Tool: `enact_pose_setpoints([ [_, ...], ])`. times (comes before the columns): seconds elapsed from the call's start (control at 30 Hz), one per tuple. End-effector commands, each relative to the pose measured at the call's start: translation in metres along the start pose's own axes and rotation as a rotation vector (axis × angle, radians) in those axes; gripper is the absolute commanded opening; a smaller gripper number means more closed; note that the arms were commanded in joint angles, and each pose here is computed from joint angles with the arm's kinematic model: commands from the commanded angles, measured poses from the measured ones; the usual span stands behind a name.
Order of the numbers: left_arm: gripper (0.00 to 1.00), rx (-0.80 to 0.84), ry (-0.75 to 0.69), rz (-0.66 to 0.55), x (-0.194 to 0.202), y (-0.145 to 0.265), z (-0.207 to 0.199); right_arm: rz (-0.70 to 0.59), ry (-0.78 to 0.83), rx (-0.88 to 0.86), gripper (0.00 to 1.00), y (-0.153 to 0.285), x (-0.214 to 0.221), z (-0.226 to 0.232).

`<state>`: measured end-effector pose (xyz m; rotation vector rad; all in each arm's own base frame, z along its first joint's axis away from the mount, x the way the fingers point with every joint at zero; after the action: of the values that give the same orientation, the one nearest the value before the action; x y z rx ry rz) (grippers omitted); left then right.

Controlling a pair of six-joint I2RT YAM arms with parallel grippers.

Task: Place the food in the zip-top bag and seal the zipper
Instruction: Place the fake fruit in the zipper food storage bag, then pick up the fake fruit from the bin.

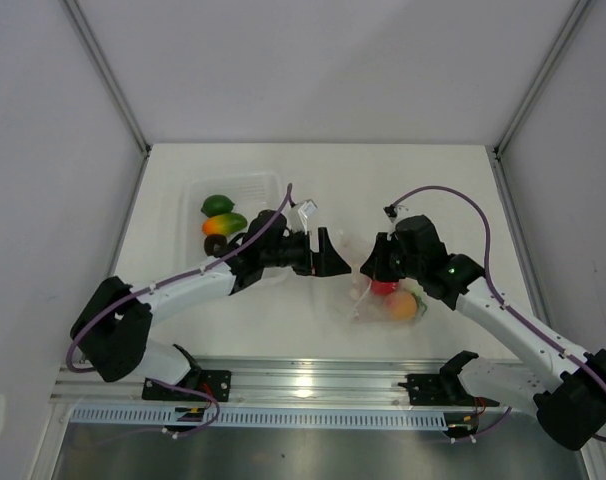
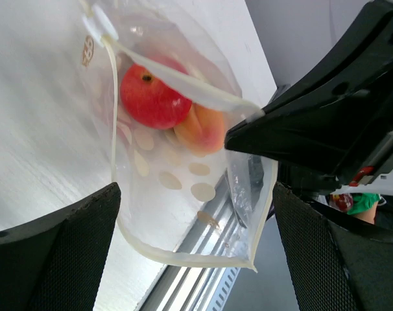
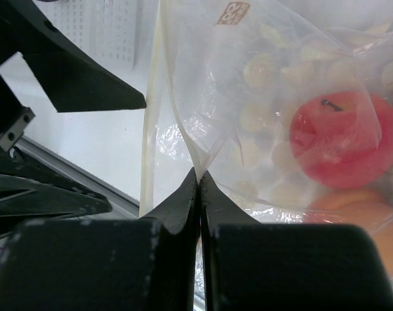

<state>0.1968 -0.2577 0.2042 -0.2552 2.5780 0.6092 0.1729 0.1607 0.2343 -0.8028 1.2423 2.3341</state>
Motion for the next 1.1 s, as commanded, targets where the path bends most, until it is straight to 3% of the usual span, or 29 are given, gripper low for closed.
enact_pose_setpoints([
  [0.0,0.99,-0.025,-0.104,-0.098,-0.021,0.013,-0.021,-0.057,0.005,-0.023,0.0,0.01,-0.012,0.006],
  [0.17,1.0,-0.145,-0.087,-0.171,-0.035,0.034,-0.018,-0.053,0.007,-0.015,0.0,0.009,-0.009,0.004],
  [0.3,1.0,-0.319,-0.021,-0.304,-0.05,0.056,-0.003,-0.048,0.006,-0.008,0.0,0.007,-0.008,0.003],
  [0.4,1.0,-0.451,0.084,-0.379,-0.06,0.078,0.013,-0.048,0.006,-0.008,0.0,0.007,-0.008,0.003],
  [0.53,1.0,-0.751,0.248,-0.527,-0.08,0.111,0.044,-0.048,0.005,-0.01,0.0,0.006,-0.008,0.003],
  [0.8,1.0,-1.02,0.554,-0.613,-0.088,0.144,0.089,-0.047,0.009,-0.01,0.0,0.007,-0.007,0.002],
  [1.07,0.99,-1.14,0.739,-0.569,-0.09,0.141,0.129,-0.045,0.009,-0.008,0.0,0.008,-0.006,0.002],
])
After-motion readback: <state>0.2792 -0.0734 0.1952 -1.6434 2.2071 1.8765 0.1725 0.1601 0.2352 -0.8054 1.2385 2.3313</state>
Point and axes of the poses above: each gripper's point midway between its finger pads, its own y axis back along the fingers, its own z axis along the line the jaws close on, x = y × z, the point moved 10 cm from there along y, back along the fingers, and after that the axes turned 3 degrees about y, right-handed, at the moved point
